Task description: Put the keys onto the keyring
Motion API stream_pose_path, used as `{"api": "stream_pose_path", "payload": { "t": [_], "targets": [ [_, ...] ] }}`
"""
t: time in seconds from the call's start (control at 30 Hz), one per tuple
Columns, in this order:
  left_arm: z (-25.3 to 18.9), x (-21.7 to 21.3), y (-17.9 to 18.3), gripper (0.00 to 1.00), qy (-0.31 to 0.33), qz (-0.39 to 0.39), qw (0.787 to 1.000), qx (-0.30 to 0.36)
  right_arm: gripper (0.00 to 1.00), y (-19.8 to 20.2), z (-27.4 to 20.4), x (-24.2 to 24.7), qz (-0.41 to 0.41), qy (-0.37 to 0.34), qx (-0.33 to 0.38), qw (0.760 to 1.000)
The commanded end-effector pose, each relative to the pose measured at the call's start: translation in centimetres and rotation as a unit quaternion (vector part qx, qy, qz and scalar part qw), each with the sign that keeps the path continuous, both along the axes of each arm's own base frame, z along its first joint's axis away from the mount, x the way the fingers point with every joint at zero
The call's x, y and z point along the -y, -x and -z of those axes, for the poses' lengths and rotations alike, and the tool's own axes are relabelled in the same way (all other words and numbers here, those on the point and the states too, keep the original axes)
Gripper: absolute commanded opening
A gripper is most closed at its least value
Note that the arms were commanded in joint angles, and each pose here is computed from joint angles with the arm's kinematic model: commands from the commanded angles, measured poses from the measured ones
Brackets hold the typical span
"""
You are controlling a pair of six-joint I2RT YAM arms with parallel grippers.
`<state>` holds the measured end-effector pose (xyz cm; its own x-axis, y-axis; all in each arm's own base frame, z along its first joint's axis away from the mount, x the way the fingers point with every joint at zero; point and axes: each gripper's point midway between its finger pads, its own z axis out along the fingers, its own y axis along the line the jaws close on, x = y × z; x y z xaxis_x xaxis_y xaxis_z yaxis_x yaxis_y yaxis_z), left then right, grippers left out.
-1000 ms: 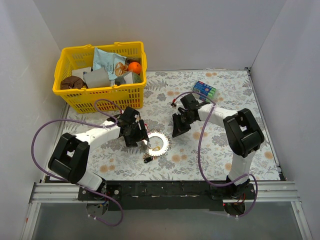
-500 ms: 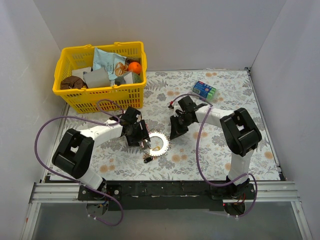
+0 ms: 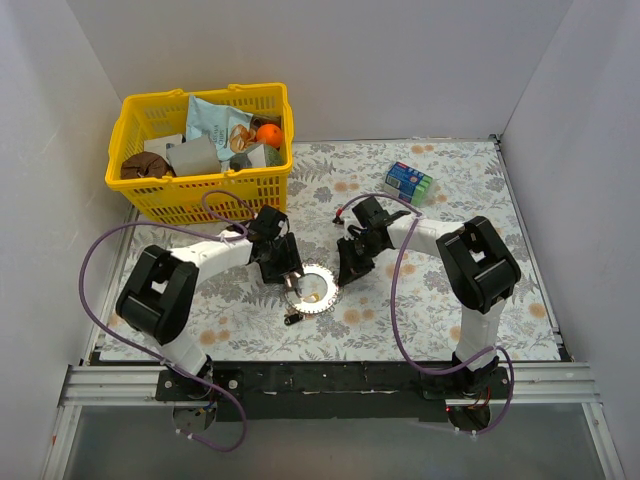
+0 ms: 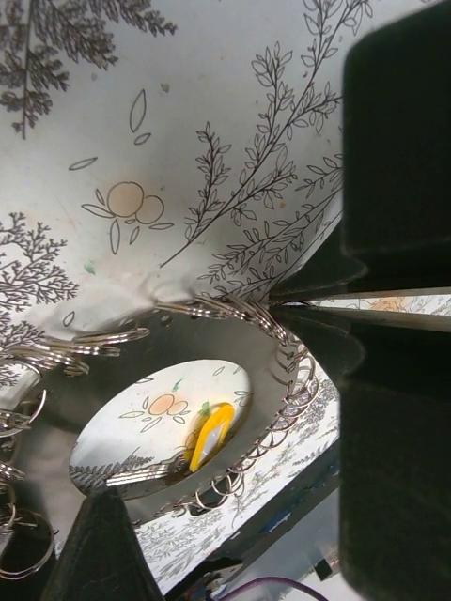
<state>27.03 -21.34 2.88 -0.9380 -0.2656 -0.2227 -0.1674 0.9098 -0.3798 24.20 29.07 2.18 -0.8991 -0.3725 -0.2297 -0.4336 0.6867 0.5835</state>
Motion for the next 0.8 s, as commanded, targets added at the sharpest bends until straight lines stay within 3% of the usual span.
{"api": "stream_pose_path", "payload": {
  "t": [0.0,0.77],
  "targets": [
    [0.4,-0.3,-1.2,0.56,-0.022,0.007,1.0,0.014,0.14,1.5,-0.3,0.5,-0.016,0.01,-0.011,1.0],
    [0.5,1.1,-5.2,0.56,-0.047,0.039,0.998,0.036,0.14,4.1,-1.4,0.0,-0.052,0.003,-0.033,0.998]
  ]
}}
